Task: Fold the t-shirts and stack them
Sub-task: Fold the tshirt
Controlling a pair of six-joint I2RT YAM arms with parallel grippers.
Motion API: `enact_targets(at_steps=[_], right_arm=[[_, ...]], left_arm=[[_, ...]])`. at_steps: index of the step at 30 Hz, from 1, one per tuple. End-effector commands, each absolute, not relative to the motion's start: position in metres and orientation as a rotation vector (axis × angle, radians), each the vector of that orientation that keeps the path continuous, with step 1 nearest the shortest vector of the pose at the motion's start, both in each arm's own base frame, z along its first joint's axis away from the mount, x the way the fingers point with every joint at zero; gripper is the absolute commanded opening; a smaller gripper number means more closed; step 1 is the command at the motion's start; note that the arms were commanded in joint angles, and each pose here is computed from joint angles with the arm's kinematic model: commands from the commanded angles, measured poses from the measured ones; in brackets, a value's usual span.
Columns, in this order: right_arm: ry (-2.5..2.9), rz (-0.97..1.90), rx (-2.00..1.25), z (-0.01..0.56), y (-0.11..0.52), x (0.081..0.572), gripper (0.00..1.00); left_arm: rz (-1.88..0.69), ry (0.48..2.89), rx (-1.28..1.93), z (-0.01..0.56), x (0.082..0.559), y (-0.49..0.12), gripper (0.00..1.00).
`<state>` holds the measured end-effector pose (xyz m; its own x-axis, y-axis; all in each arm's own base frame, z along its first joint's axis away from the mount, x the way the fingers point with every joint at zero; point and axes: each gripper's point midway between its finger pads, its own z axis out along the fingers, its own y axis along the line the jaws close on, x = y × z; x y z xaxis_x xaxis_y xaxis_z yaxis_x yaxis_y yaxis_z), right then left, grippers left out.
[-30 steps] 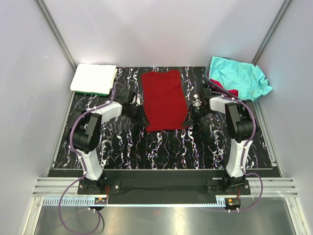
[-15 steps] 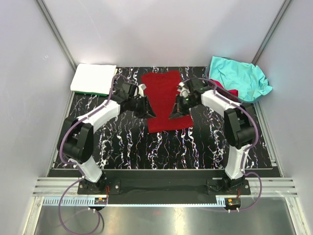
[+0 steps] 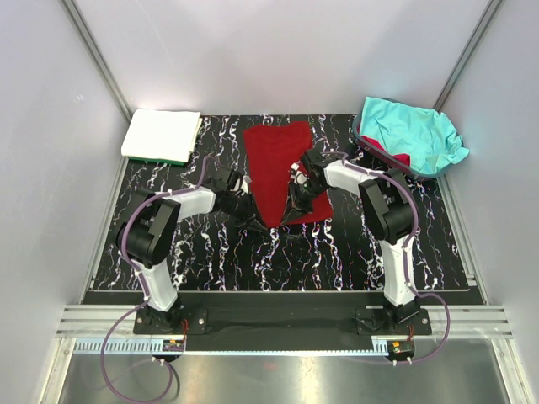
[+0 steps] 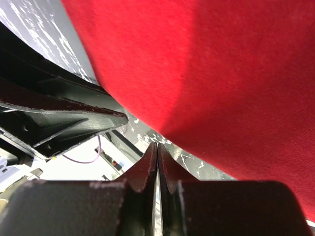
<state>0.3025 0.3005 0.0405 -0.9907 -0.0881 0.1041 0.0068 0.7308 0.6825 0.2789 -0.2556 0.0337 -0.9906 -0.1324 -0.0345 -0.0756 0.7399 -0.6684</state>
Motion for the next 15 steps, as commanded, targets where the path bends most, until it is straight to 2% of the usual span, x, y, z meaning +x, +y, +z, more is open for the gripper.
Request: enact_targets(at_steps=[1,6,12,15], right_arm=[[-2.757,-1.124,0.110,0.045,0.307,0.295,0.07],[-2.781,-1.045,0.115,0.030,0.301,0.295,0.06],[-2.786,-1.076,0.110,0.032,0.304,0.299,0.06],[-2.767,-1.079,0.088,0.028,0.306,0.299,0.06]], left_arm=[[-1.090,2.814,-0.161,0.033,0.284,-0.254,0.27],[-1.062,2.841,-0.184,0.026,0.282,-0.245,0.25],[-1.142,2.691,-0.018,0.098,0.290,-0.271,0.26],[-1.159,2.641,-0.010,0.120,0.300,-0.278,0.30]])
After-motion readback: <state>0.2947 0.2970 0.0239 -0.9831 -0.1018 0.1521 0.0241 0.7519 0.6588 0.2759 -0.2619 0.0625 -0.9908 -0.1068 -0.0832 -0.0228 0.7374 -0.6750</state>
